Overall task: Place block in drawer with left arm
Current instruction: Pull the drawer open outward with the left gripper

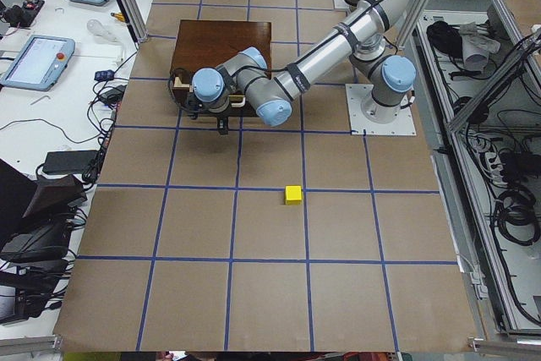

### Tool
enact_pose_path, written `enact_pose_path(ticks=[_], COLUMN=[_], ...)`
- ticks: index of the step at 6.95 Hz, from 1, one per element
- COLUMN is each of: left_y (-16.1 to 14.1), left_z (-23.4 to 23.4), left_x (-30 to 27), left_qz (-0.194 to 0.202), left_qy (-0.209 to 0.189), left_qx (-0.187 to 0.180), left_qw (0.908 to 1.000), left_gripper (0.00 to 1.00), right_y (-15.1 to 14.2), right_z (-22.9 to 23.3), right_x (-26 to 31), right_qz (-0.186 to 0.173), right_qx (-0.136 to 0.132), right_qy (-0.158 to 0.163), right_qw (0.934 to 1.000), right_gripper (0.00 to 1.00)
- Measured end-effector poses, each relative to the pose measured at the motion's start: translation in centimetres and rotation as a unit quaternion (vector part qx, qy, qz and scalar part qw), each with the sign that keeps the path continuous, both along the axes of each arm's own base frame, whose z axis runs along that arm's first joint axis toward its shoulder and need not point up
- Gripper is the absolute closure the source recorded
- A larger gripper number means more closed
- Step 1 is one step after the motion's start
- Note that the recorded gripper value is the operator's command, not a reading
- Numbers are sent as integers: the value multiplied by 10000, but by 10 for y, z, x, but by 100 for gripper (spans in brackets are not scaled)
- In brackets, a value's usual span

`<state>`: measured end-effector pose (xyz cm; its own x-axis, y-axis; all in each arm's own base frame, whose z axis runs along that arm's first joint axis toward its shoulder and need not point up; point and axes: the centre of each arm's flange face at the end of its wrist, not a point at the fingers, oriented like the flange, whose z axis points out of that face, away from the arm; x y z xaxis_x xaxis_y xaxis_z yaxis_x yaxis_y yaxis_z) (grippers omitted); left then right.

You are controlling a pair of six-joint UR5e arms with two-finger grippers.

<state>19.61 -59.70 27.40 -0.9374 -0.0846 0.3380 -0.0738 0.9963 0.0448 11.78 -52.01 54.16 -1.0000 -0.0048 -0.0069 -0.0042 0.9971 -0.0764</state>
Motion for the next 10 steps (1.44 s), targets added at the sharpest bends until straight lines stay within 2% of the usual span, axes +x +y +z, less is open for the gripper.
enact_pose_path(ticks=[10], left_y=[16], left_z=[4], left_x=[38], left_qz=[297], left_qy=[23], left_qx=[-6], left_qw=[9996], left_gripper=[0], right_y=[0], right_z=[0], right_x=[0], right_qz=[1], right_qx=[2], right_qy=[0], right_qw=[10000], right_gripper=[0])
